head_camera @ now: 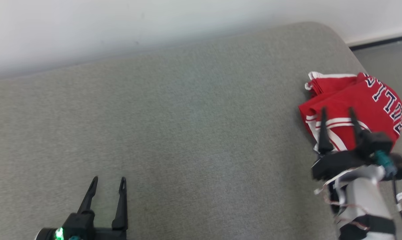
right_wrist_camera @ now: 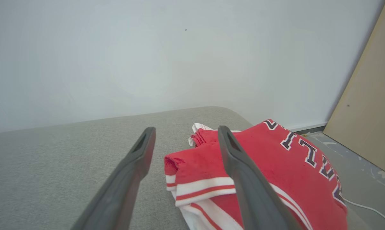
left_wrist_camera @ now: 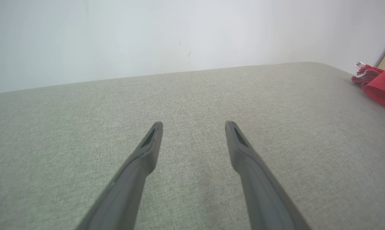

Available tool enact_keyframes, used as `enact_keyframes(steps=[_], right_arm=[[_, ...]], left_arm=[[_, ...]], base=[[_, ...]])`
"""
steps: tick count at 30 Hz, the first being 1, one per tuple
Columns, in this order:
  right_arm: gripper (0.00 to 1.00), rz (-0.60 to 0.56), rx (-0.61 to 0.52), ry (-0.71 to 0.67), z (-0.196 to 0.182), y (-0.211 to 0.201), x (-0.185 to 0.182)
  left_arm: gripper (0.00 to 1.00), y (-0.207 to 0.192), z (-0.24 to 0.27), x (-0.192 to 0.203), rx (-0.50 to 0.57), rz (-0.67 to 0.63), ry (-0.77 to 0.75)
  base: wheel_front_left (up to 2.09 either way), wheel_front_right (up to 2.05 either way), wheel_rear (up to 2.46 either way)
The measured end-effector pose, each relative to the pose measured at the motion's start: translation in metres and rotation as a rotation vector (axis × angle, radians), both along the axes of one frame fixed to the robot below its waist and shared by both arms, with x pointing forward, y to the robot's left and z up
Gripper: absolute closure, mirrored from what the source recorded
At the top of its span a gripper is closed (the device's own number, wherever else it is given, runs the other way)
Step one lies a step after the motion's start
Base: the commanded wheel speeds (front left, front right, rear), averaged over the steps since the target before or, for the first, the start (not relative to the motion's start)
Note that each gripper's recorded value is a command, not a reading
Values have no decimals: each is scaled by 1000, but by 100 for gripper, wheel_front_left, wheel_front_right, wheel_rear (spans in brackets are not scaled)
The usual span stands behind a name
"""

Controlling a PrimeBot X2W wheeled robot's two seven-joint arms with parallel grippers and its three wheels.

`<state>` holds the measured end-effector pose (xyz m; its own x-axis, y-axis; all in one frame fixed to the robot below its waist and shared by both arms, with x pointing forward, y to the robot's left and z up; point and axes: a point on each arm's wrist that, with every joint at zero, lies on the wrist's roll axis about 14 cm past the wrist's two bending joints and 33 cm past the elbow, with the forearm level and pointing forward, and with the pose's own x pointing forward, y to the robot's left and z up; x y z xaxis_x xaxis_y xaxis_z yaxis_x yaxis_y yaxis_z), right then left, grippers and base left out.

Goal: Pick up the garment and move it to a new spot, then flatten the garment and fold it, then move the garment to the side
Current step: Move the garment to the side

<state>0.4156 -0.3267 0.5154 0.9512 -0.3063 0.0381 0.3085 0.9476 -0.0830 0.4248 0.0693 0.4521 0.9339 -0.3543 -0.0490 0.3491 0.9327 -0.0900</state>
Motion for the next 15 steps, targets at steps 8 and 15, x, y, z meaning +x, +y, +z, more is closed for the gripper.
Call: enact_keyframes(steps=[8, 15], right_arm=[[0, 144, 71, 21, -22, 60, -19], [0, 274, 102, 44, -34, 108, -27]], left_arm=[[0, 47, 2, -25, 7, 147, 16], [0, 92, 7, -48, 14, 283, 10]], base=[[0, 0, 0], [0, 0, 0]])
